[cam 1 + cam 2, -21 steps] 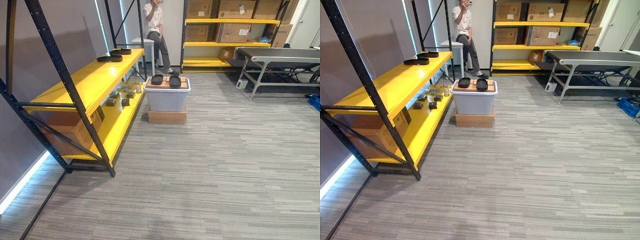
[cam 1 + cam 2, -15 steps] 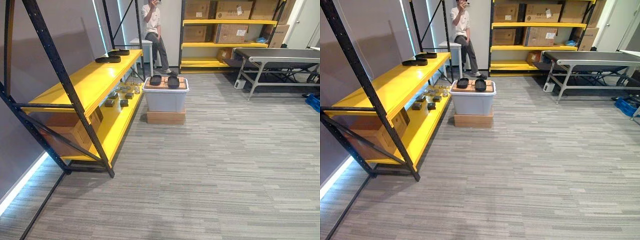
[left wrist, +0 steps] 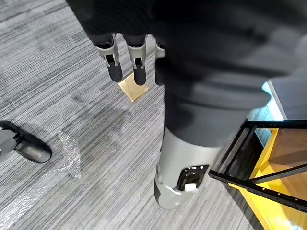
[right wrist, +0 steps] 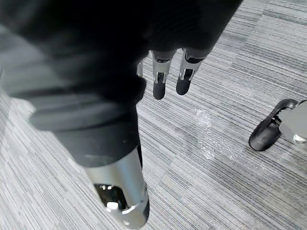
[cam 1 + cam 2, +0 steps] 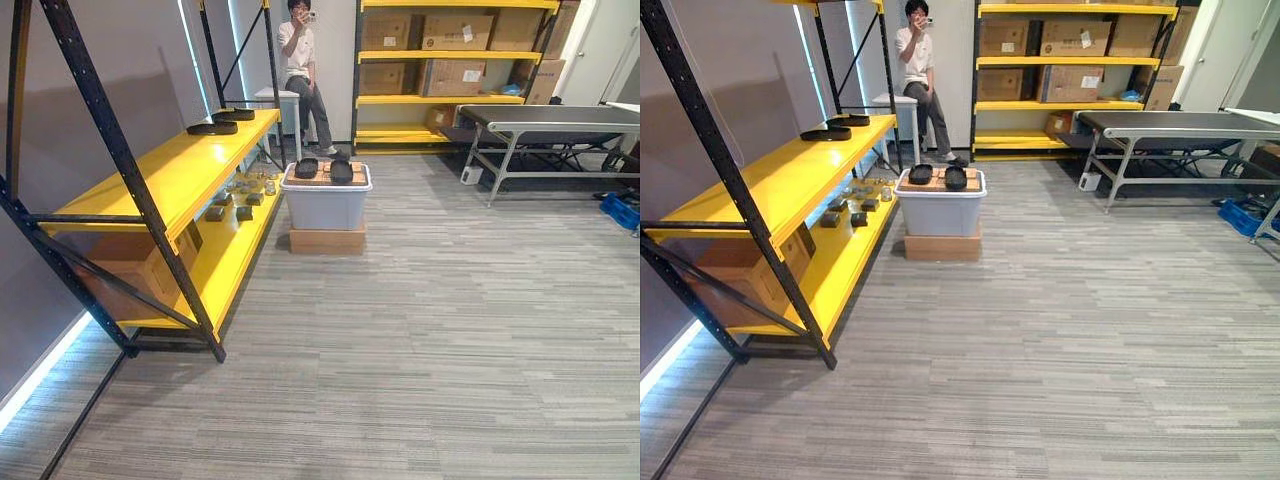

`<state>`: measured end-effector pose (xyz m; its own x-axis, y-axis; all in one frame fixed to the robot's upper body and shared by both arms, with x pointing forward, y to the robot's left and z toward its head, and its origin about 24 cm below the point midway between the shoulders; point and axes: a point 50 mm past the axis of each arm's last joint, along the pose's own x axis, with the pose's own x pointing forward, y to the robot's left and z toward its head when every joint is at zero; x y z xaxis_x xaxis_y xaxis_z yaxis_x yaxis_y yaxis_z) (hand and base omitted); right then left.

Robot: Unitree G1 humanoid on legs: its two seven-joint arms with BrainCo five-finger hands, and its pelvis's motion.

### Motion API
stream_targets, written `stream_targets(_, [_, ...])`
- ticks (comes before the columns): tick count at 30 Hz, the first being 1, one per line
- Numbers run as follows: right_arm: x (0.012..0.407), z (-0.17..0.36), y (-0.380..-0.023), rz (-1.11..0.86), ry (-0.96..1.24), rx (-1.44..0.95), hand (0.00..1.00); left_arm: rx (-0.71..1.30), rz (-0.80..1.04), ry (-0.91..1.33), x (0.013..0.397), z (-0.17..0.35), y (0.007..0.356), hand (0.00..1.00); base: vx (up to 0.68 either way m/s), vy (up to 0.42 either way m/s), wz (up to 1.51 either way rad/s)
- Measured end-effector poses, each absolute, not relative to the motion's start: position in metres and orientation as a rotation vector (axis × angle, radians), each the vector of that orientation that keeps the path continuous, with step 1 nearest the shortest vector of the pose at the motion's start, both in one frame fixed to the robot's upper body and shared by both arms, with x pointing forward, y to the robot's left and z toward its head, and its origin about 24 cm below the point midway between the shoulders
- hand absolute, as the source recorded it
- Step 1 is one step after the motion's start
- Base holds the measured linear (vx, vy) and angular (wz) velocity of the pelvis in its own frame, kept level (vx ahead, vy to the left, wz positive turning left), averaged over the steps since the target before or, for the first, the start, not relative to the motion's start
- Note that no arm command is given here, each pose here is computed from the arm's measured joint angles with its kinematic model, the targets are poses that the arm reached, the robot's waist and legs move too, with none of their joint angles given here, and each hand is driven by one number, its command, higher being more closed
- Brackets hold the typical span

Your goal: Walk over and take plastic housings, then place them on the shelf

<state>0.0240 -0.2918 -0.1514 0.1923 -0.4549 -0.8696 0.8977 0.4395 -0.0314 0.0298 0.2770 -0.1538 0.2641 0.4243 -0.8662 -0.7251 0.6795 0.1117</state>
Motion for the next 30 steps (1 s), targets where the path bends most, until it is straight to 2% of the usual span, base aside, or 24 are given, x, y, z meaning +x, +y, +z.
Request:
stream_targets(21, [0.04, -0.155, -0.28, -0.986, 0.956, 0.597, 0.0, -0.266, 0.671, 1.066, 0.043, -0.156, 0.266, 0.0, -0.02, -0.022, 0.0])
stream_targets(30, [0.076, -0.15, -0.278, -0.893, 0.897, 0.561, 0.0, -0.237, 0.602, 1.053, 0.057, -0.155, 0.262, 0.0, 0.01, 0.024, -0.15])
